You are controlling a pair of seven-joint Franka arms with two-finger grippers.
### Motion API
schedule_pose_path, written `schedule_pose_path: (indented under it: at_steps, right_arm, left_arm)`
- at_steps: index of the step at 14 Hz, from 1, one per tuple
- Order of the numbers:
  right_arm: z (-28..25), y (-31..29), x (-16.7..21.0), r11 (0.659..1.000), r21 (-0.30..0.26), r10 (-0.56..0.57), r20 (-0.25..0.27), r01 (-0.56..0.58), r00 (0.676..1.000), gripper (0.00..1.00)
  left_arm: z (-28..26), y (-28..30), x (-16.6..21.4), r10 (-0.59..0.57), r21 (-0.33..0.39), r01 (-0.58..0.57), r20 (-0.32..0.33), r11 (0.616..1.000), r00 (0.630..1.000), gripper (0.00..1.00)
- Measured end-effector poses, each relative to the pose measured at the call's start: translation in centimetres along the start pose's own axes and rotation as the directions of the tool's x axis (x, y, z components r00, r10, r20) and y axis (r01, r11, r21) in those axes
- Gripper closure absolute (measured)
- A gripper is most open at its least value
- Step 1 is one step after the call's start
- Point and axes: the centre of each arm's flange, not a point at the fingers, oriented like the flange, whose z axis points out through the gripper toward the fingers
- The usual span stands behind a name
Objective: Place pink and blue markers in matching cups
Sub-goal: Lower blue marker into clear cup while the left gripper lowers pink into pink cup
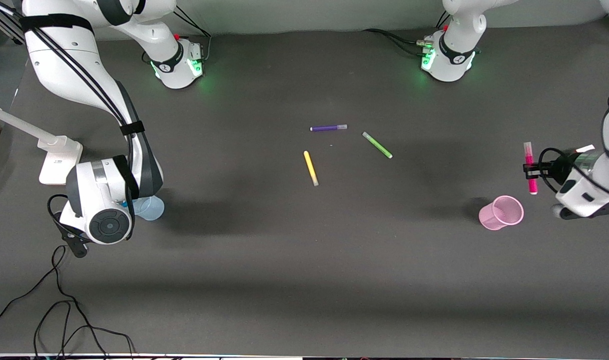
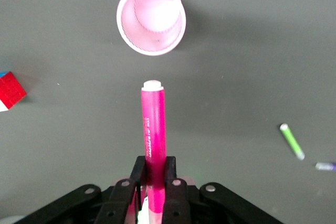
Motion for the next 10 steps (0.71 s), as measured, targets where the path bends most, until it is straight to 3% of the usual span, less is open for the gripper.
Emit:
schedule_pose_path:
  at_steps: [7, 10]
  right_arm:
    - [1.6, -0.2, -1.9, 0.999, -0.035, 0.004, 0.004, -0.004, 1.0, 0.81]
    - [1.6, -0.2, -1.9, 0.999, -0.035, 0.009, 0.004, -0.009, 1.0, 0.55]
  left_arm:
    - [6.0, -1.0, 6.2, 0.055, -0.007, -0.055, 0.159, 0.998, 0.986, 0.82]
    - [7.4, -1.6, 8.7, 0.057, -0.014, -0.055, 0.196, 0.998, 0.979, 0.82]
